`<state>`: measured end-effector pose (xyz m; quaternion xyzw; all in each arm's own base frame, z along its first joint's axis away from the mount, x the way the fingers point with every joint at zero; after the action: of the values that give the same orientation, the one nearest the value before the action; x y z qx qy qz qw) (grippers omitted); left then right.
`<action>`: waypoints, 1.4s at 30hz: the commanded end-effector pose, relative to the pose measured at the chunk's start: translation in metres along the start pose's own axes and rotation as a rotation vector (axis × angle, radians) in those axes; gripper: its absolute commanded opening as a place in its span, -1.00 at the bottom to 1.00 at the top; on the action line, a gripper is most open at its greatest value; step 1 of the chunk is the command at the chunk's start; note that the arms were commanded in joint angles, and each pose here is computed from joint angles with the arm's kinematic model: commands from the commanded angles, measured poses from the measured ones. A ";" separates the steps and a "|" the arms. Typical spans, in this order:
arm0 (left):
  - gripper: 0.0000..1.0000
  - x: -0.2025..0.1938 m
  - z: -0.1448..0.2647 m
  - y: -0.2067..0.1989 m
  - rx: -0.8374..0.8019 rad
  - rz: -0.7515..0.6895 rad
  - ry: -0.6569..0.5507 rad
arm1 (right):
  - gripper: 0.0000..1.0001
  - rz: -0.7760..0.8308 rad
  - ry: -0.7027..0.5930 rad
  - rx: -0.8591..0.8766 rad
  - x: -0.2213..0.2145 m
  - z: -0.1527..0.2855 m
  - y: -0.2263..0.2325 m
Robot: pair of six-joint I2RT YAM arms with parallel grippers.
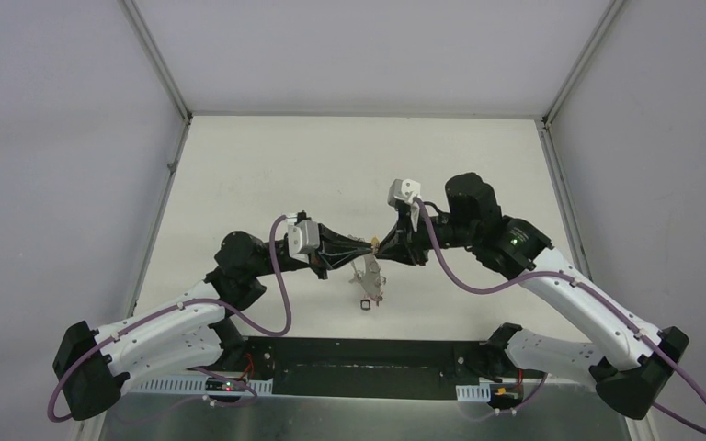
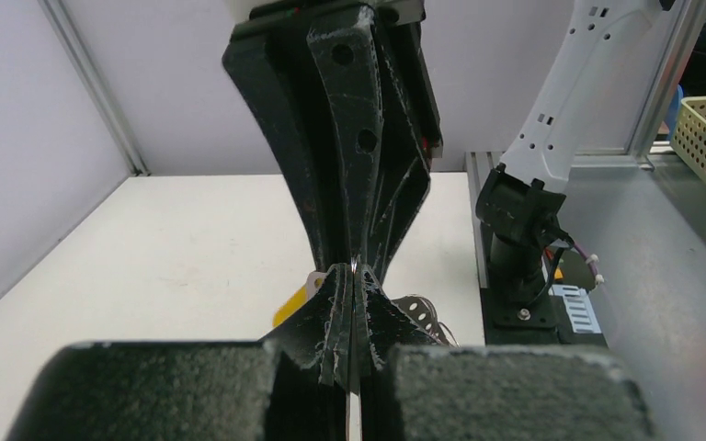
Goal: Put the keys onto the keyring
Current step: Adjust the key on the keyring, then place the keyring at the center of the board.
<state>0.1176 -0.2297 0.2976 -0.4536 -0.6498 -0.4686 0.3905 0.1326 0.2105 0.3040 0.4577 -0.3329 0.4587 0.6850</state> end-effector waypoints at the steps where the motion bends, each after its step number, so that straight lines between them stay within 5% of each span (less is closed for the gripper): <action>1: -1.00 0.023 -0.003 0.003 0.010 -0.090 -0.107 | -0.43 -0.015 -0.025 -0.086 0.001 0.003 -0.005; 4: -1.00 0.019 -0.002 0.005 0.032 -0.080 -0.075 | 0.16 0.018 -0.054 -0.148 0.003 0.011 -0.005; 7: -1.00 0.014 -0.003 0.010 0.068 -0.061 -0.015 | 0.51 0.050 -0.085 -0.210 0.007 0.020 -0.005; 17: -1.00 0.002 -0.035 0.050 0.220 -0.073 0.098 | 0.98 0.065 -0.134 -0.337 0.006 0.037 -0.006; 29: -1.00 -0.037 -0.081 0.115 0.581 0.015 0.236 | 1.00 -0.011 -0.154 -0.355 -0.007 0.039 -0.005; 42: -1.00 -0.128 -0.014 0.097 0.844 0.137 0.358 | 1.00 -0.066 -0.144 -0.347 -0.018 0.030 -0.009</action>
<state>0.2444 -0.2709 0.2044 -0.2097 -0.6528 -0.2701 0.6760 0.1316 0.1722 0.2887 0.3627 -0.4217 0.3524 0.7526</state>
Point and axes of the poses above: each gripper's point midway between its finger pads, its own z axis back along the fingers, its own y axis along the line the jaws close on, x = y × z, the point moved 8 cm from there along z, back along the fingers, and after that the axes turned 11 degrees about -z, right-handed, at the moved point
